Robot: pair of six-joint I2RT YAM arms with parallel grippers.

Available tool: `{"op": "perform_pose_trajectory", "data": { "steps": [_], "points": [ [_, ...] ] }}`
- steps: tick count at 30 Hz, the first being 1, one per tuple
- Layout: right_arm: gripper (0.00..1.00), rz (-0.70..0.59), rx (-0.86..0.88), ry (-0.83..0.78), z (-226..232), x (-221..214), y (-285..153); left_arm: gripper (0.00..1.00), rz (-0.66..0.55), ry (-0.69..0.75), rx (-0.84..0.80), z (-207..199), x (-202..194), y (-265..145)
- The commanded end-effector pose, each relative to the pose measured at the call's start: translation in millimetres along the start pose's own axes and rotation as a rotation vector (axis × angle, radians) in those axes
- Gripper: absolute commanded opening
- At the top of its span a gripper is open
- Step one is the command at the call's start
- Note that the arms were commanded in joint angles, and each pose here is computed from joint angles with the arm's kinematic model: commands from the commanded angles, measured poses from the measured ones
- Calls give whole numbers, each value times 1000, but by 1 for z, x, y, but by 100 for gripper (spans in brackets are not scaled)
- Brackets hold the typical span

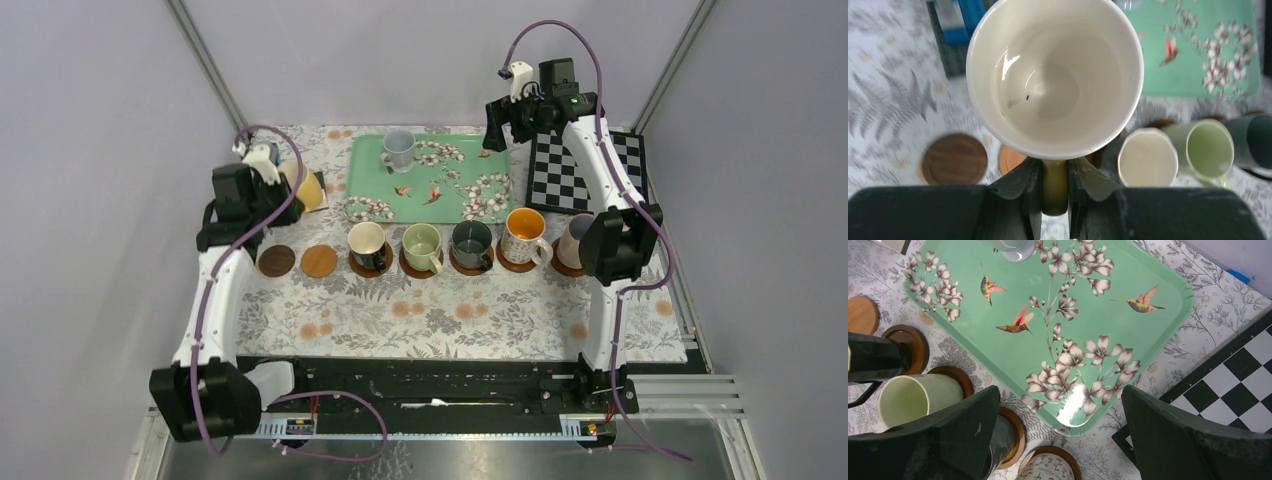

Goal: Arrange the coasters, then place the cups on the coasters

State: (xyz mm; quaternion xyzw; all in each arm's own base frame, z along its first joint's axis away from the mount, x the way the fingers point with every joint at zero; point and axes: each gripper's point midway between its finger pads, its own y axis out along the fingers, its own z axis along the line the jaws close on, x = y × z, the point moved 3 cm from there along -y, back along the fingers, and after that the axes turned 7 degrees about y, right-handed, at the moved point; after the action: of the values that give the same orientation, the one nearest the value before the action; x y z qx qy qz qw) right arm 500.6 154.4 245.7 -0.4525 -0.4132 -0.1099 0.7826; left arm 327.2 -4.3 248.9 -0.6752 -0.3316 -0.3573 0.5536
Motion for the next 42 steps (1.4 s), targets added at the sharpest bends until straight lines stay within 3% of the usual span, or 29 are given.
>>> {"op": "perform_pose_trajectory", "data": {
  "steps": [1,9,42],
  "points": [
    [98,-11,32,17,4,3,-1,0,-63,-35,11,-5,-14,-12],
    [98,-9,26,8,5,4,-4,0,18,-156,44,-1,-64,3],
    [98,4,8,2,1,0,-2,1,154,-65,125,12,-128,28]
  ]
}}
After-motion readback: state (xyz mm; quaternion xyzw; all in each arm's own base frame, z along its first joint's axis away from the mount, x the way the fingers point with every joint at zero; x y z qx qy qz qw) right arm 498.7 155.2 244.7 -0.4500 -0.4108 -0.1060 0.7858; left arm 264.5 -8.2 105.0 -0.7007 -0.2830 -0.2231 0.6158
